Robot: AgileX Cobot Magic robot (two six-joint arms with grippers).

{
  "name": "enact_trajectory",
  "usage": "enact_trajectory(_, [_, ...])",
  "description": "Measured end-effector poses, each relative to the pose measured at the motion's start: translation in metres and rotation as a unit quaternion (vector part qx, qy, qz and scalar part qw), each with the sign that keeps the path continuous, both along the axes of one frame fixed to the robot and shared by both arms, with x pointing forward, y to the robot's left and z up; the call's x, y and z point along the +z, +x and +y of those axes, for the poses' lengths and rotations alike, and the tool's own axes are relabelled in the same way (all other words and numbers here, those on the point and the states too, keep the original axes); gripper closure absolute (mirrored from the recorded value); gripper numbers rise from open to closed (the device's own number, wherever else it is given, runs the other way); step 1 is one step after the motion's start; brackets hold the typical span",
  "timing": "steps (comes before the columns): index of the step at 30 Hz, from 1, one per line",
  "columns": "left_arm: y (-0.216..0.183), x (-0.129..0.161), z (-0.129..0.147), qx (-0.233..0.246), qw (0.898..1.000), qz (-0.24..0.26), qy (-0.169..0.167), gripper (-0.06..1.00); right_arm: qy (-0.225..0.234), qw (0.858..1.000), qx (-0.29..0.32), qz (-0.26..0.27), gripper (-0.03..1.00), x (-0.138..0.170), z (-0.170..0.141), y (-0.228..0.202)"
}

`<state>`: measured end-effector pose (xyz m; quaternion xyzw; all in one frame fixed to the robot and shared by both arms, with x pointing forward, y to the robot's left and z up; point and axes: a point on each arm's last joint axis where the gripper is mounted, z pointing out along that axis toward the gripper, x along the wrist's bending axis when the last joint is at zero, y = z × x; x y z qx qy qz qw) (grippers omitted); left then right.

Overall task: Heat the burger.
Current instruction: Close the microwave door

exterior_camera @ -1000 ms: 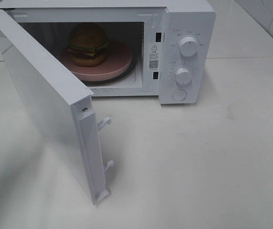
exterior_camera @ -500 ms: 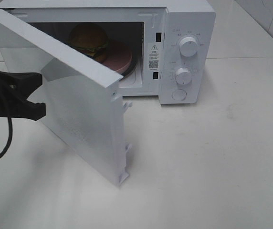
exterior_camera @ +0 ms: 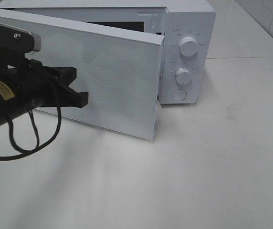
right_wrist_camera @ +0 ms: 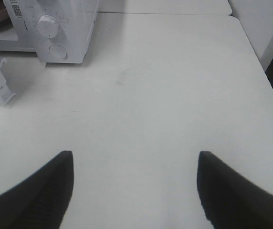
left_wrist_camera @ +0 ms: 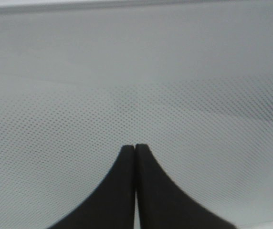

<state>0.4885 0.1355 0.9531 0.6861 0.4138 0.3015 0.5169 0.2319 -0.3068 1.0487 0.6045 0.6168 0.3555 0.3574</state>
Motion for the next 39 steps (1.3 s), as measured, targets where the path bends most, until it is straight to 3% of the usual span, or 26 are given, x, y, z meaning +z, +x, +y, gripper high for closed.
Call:
enact_trajectory(13, [0.03, -0.003, -0.047, 0.011, 1.0, -0.008, -0.02, 0.94, 0.0, 1.0, 0.0, 0.0, 0.26, 0.0, 0.0, 0.0])
enact_trajectory(22, [0.064, -0.003, -0.076, 0.047, 0.998, -0.02, -0.023, 0.94, 0.0, 1.0, 0.0, 0.0, 0.26, 0.0, 0.0, 0.0])
enact_trajectory(39, [0.087, -0.01, -0.114, 0.012, 1.0, 0.005, -0.014, 0.94, 0.0, 1.0, 0.0, 0.0, 0.26, 0.0, 0.0, 0.0])
